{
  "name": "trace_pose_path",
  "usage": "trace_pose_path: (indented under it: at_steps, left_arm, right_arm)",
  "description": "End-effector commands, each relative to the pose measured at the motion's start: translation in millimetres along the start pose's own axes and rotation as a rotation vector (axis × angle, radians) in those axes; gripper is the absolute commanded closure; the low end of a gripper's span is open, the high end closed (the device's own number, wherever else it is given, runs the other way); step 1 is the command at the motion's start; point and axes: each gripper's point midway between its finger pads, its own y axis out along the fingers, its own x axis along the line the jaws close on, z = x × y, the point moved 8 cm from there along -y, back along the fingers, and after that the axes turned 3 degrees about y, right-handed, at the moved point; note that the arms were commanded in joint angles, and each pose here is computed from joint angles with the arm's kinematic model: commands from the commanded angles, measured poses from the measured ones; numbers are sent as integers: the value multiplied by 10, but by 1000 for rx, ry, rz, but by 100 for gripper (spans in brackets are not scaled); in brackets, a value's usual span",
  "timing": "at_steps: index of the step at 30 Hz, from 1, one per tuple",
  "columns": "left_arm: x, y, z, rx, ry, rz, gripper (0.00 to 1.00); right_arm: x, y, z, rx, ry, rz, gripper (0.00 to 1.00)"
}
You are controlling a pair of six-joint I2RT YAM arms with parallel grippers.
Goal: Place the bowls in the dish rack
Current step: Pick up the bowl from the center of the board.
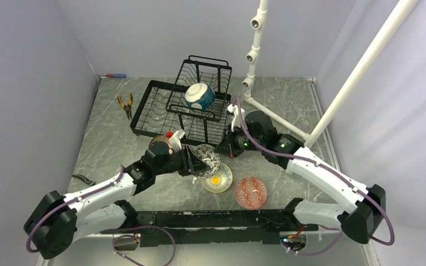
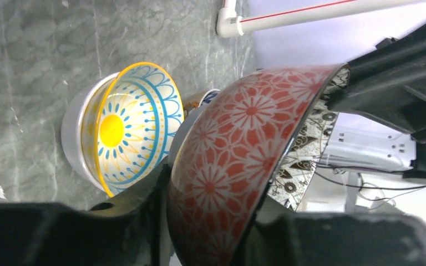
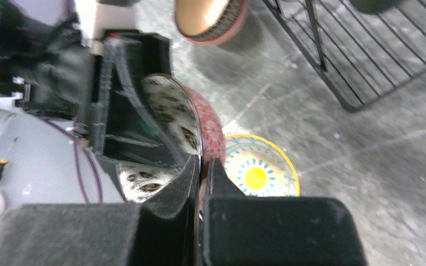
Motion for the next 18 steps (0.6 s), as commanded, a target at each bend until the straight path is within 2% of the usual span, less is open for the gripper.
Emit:
trace_pose_path:
  at_steps: [1,5,8,11,13,16,18]
  left_arm:
    - [-247,-33,-98,-29,74,111,72]
    - [-249,-39,-101,-23,85,95,81]
    - [-265,-49,-119,-22,90,78,80]
    - [-282,-69,-130,-19,101,60,79]
    - [-292,-84,-142,-23,109,45,78]
    - [-316,-104,-161,-34,116,38,78]
    - [-334,-113,-176,-40,122,38,77]
  right_arm:
    - [86,-39,-191,-91,-17,-21,100]
    - [66,-16,-177,-89,-4,-9,86]
    - [65,-1,-175,-89,-1,-13,74]
    - [62,20,-162,-72,-2,-18,53]
    - [50,51,-133,-49,0,-22,44]
    - [18,98,-80,-15,6,-17,37]
    - [5,131,-45,11,13,-18,37]
